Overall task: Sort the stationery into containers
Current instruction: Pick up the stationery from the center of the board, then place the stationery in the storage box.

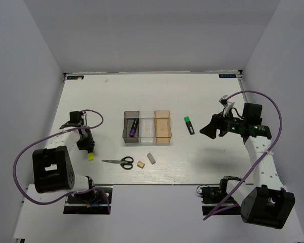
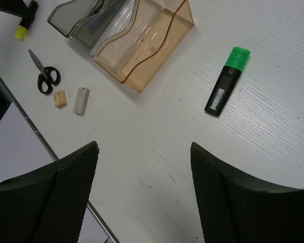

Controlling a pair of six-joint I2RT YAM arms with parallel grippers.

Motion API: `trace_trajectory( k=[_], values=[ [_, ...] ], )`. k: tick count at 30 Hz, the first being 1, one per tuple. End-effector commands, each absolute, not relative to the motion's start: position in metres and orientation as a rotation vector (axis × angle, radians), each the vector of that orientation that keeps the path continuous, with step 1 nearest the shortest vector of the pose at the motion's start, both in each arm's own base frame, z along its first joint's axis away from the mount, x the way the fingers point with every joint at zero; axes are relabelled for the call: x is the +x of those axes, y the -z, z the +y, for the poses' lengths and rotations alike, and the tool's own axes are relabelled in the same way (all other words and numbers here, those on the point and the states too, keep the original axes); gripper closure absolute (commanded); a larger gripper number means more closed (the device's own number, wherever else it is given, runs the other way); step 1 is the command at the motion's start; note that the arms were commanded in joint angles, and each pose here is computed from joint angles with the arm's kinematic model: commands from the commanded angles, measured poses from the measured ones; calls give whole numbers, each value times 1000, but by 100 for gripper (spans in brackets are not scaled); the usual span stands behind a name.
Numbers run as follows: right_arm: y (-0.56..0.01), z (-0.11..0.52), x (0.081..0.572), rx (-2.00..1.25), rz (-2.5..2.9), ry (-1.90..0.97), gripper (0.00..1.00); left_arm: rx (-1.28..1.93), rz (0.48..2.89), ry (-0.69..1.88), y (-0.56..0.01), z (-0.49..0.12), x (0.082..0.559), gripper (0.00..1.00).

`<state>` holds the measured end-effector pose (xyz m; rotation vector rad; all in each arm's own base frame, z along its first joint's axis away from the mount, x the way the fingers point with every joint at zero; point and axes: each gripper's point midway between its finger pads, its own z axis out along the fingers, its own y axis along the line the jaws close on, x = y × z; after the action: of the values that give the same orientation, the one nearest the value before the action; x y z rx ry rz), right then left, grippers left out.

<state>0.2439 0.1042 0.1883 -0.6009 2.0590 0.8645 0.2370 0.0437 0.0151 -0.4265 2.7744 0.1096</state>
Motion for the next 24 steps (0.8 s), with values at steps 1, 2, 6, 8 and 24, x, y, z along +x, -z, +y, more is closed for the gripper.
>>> trace_trajectory(
  k=[1, 2, 6, 8, 24],
  values=[
    [-202, 106, 246, -608, 2019, -883, 24, -402, 2676, 207, -43, -7, 265, 100],
    [-202, 105, 246, -606, 2019, -880, 24, -409, 2657, 230, -49, -12, 269, 100],
    [-199, 104, 247, -600, 2028, -880, 26, -310, 2530, 318, -98, -47, 303, 100],
    [-199, 103, 248, -596, 2034, -878, 37, -263, 2488, 343, -115, -69, 312, 100],
    [-187, 96, 254, -551, 2077, -858, 87, -49, 2354, 385, -155, -183, 377, 100]
  ],
)
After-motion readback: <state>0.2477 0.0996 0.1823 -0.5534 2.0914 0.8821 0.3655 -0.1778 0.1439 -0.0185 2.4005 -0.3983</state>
